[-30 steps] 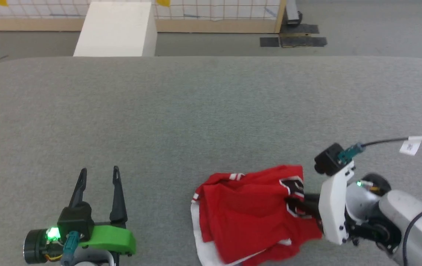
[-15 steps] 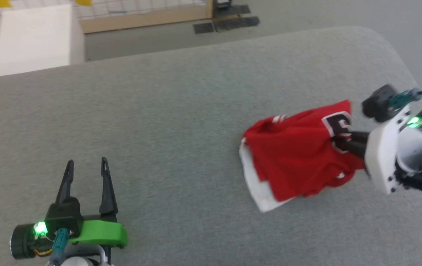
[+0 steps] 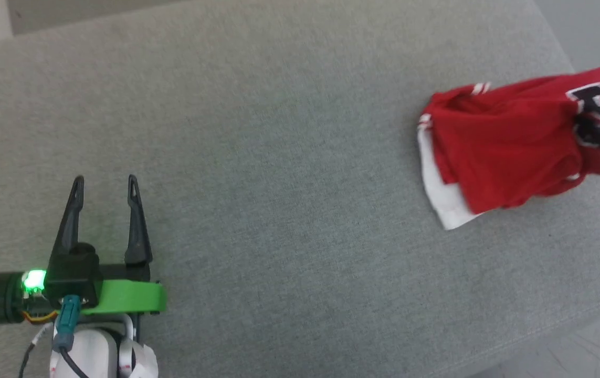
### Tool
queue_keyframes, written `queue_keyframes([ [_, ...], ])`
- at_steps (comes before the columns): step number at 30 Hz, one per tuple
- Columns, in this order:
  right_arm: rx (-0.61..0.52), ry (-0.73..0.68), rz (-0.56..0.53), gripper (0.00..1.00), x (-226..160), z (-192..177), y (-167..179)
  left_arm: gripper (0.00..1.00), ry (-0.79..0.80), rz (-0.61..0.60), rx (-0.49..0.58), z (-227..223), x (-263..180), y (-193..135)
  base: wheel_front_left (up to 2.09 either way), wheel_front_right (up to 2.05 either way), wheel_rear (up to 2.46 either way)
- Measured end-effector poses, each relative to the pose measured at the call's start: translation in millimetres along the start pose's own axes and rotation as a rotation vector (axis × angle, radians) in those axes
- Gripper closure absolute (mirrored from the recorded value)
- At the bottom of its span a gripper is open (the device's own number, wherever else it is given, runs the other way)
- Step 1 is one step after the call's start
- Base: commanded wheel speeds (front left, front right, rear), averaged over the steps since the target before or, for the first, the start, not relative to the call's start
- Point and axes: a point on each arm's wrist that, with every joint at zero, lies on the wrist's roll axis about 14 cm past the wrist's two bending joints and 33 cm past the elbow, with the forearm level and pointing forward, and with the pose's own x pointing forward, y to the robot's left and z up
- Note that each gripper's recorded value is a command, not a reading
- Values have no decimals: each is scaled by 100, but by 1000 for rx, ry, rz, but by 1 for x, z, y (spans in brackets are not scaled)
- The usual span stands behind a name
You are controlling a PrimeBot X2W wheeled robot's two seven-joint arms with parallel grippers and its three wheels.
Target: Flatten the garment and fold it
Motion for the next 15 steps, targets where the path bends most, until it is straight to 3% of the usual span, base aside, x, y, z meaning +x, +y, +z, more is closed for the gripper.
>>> queue_keyframes([
  [7, 73, 66, -118, 100, 35, -18, -31, 0, 21, -27, -8, -24, 13, -3, 0, 0, 0],
  [15, 60, 140, -192, 100, 64, -35, -43, 0, 36, -15, -13, -38, 17, 3, 0, 0, 0],
])
